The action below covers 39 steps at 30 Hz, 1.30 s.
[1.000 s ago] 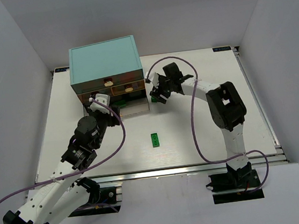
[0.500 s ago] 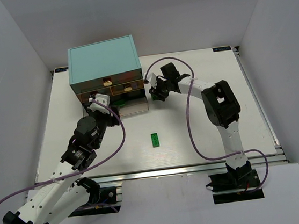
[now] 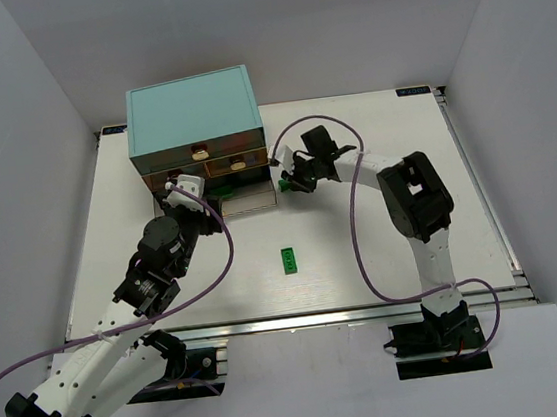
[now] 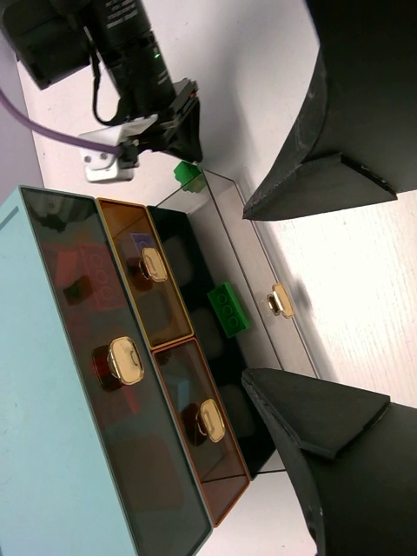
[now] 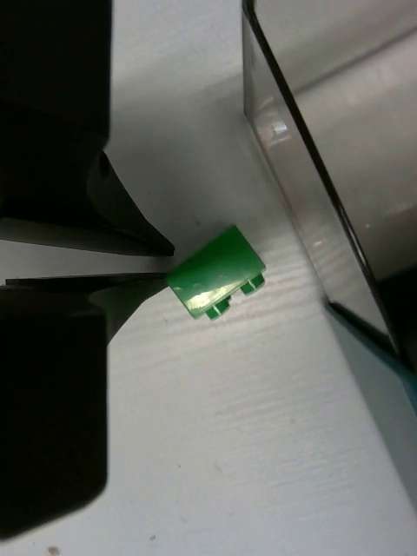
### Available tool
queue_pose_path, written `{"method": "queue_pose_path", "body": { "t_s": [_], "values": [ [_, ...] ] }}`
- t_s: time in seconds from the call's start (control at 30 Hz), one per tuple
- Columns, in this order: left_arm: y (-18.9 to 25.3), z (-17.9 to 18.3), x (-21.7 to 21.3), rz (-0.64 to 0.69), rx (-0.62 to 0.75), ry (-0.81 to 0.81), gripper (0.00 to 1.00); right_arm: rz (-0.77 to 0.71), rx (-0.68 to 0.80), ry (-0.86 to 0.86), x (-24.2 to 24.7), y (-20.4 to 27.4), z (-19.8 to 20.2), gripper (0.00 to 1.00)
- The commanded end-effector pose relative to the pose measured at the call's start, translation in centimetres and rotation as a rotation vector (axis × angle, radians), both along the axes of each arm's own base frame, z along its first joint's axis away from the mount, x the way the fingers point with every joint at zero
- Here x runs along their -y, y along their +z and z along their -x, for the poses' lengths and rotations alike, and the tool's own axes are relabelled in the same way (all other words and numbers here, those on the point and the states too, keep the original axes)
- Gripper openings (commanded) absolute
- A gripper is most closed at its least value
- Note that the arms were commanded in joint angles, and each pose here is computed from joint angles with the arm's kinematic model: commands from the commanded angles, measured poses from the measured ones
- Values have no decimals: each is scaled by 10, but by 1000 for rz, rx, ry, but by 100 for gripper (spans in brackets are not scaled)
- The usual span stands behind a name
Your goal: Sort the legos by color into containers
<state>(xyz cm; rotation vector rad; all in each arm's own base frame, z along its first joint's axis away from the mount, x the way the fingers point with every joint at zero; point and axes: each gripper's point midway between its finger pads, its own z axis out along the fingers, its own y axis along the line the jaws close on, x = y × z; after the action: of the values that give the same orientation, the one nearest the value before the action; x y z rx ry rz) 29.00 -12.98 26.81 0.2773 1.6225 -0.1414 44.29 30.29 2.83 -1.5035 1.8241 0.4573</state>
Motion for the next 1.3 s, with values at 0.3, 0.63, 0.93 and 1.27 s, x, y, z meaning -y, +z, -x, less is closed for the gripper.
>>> {"method": "queue_pose_path", "body": {
  "t_s": [0.3,0.63,0.93,1.27],
  "values": [
    [9,-2,-5,15,40,26,79,-54,108,42,2,42,18,22],
    [7,-3,-5,5,37,29,79,45,288,264,2,43,15,83],
    [4,-4,-5,-11,32,28,79,84,345,455,-14,42,4,85],
    [6,-4,-6,-14,40,31,79,102,311,516,-19,26,-3,85]
  ]
}}
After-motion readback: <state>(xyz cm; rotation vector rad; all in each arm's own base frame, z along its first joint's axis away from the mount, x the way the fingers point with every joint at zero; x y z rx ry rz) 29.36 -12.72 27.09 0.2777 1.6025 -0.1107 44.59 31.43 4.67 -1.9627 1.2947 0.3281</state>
